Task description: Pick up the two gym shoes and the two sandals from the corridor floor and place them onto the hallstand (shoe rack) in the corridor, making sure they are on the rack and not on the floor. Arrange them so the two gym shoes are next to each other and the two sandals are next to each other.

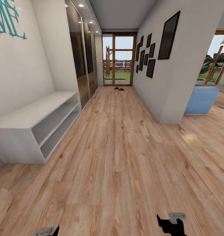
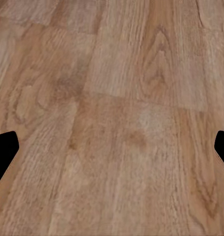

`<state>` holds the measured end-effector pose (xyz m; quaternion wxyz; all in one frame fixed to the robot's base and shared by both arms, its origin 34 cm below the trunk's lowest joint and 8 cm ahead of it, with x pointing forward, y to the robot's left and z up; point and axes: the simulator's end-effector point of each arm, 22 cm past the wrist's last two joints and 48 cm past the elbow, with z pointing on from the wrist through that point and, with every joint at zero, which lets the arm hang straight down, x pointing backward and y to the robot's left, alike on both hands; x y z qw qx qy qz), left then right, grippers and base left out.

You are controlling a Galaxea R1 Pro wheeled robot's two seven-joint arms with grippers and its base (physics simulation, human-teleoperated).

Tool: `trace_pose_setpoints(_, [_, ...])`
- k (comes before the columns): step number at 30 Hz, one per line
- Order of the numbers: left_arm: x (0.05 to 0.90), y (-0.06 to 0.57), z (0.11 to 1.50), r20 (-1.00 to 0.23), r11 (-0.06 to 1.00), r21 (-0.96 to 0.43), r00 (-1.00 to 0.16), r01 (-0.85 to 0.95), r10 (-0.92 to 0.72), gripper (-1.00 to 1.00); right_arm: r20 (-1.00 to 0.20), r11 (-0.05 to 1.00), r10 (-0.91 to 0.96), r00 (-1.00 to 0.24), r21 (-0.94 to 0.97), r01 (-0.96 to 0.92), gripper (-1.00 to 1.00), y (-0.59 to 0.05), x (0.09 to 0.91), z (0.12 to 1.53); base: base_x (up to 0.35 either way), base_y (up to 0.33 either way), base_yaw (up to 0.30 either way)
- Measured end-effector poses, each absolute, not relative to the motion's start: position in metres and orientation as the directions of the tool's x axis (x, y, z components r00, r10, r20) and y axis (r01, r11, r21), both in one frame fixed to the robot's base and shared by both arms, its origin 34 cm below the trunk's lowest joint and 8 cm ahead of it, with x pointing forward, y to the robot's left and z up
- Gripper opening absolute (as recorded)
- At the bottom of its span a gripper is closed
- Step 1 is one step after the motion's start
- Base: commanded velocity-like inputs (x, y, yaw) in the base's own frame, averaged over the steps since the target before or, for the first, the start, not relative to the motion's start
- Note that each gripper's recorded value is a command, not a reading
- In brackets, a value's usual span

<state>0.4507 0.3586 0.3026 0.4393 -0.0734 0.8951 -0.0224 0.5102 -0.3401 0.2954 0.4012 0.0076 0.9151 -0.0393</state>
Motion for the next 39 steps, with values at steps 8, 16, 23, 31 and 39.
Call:
trace_pose_setpoints(8, [0.449,0.359,0.302,-0.781,0.988,-0.104,-0.606,-0.112,-0.15,1.0,-0.735,0.997,-0.017,-0.677,-0.065,0.045,1.0,-0.339,0.511,0.295,0.339,0.0,0.0])
trace_pose_setpoints(16, [0.446,0.359,0.299,-0.776,0.988,-0.103,-0.612,-0.113,-0.151,1.0,-0.736,0.997,-0.016,-0.677,-0.063,0.046,1.0,-0.338,0.511,0.295,0.339,0.0,0.0])
trace_pose_setpoints(23, [0.445,0.355,0.298,-0.774,0.99,-0.1,-0.618,-0.098,-0.139,1.0,-0.734,0.997,-0.016,-0.679,-0.063,0.044,1.0,-0.337,0.51,0.295,0.339,0.0,0.0])
trace_pose_setpoints(31, [0.444,0.35,0.297,-0.77,0.995,-0.084,-0.63,-0.06,-0.102,1.0,-0.734,0.997,-0.018,-0.679,-0.062,0.041,1.0,-0.337,0.51,0.295,0.339,0.0,0.0])
trace_pose_setpoints(39, [0.443,0.349,0.296,-0.769,0.996,-0.079,-0.633,-0.05,-0.093,1.0,-0.734,0.997,-0.018,-0.679,-0.063,0.041,1.0,-0.337,0.51,0.295,0.339,0.0,0.0])
